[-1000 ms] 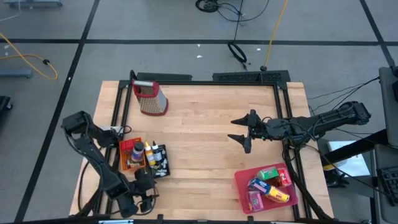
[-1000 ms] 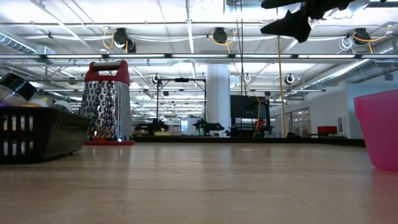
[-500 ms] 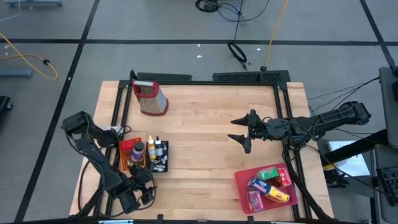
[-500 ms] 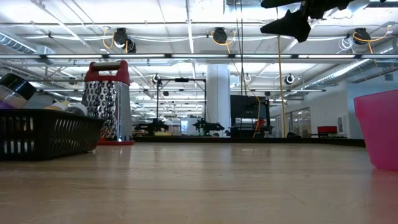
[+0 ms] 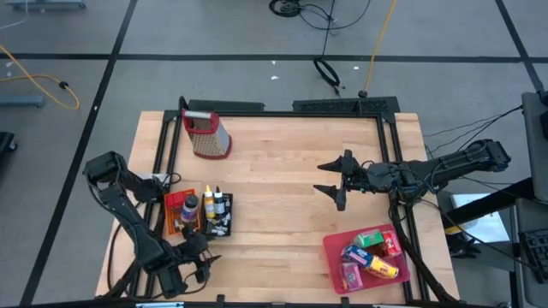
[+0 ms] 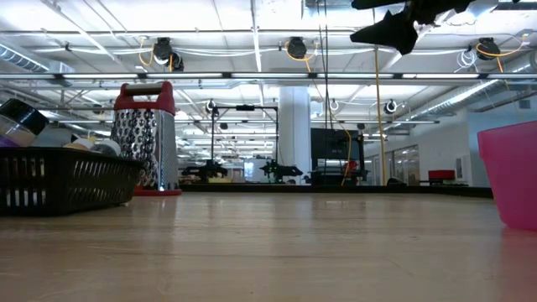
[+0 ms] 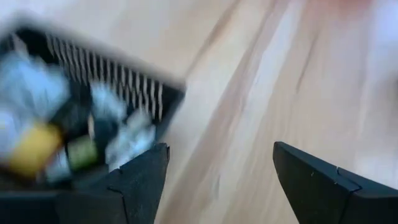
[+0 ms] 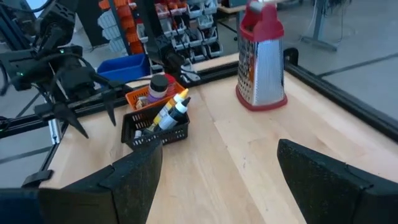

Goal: Pick & Place Kitchen Items
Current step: Return to Home Position

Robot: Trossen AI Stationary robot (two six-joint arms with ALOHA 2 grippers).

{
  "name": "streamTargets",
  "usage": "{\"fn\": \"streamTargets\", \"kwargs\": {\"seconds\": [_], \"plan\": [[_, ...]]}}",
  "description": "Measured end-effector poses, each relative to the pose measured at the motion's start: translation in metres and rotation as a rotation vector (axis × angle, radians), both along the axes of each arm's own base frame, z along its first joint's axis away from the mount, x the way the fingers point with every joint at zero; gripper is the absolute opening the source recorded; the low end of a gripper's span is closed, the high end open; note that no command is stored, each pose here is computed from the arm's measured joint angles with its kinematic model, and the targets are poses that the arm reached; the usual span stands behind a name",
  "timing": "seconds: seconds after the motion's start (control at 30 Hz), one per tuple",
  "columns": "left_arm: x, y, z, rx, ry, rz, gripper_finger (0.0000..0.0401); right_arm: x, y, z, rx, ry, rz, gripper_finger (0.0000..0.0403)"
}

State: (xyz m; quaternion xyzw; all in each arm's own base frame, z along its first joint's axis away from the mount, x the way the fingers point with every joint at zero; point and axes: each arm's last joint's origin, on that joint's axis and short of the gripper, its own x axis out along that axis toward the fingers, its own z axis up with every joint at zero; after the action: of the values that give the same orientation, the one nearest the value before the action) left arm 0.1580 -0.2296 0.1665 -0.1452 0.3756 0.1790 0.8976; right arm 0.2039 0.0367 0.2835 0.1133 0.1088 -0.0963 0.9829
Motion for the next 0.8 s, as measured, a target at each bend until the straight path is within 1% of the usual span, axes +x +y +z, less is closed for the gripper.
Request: {"fn": "streamTargets", "kwargs": {"seconds": [0.07, 0.13, 0.23, 0.33, 0.43, 0.5, 0.57, 0.63, 0.7, 0.8], "plan": [[0.002, 0.002, 0.008, 0.049, -0.073, -0.012, 0.0294, 0.000, 0.000, 0.001, -0.016, -0.010, 0.004, 0.0308], [0.005, 0.007, 0.017, 0.090, -0.138, -0.003, 0.0294, 0.000, 0.000, 0.001, -0.080, 0.000, 0.019, 0.0308], [0.010, 0.018, 0.034, 0.174, -0.191, -0.030, 0.0294, 0.000, 0.000, 0.002, -0.139, 0.006, 0.031, 0.0309], [0.016, 0.033, 0.052, 0.258, -0.206, -0.065, 0.0294, -0.001, -0.004, 0.001, -0.157, 0.025, 0.019, 0.0309], [0.021, 0.052, 0.071, 0.316, -0.201, -0.095, 0.0294, -0.003, -0.008, -0.001, -0.156, 0.058, 0.001, 0.0309], [0.022, 0.065, 0.079, 0.350, -0.182, -0.122, 0.0294, -0.003, -0.010, -0.005, -0.149, 0.083, -0.009, 0.0308], [0.018, 0.081, 0.082, 0.372, -0.175, -0.127, 0.0294, -0.006, -0.012, -0.011, -0.143, 0.087, -0.018, 0.0309], [0.012, 0.097, 0.082, 0.372, -0.188, -0.112, 0.0294, -0.011, -0.015, -0.021, -0.133, 0.076, -0.034, 0.0308], [0.005, 0.111, 0.078, 0.359, -0.205, -0.117, 0.0294, -0.018, -0.020, -0.032, -0.120, 0.048, -0.055, 0.0309], [0.000, 0.127, 0.078, 0.313, -0.274, -0.176, 0.0294, -0.029, -0.028, -0.044, -0.114, -0.011, -0.091, 0.0308]]}}
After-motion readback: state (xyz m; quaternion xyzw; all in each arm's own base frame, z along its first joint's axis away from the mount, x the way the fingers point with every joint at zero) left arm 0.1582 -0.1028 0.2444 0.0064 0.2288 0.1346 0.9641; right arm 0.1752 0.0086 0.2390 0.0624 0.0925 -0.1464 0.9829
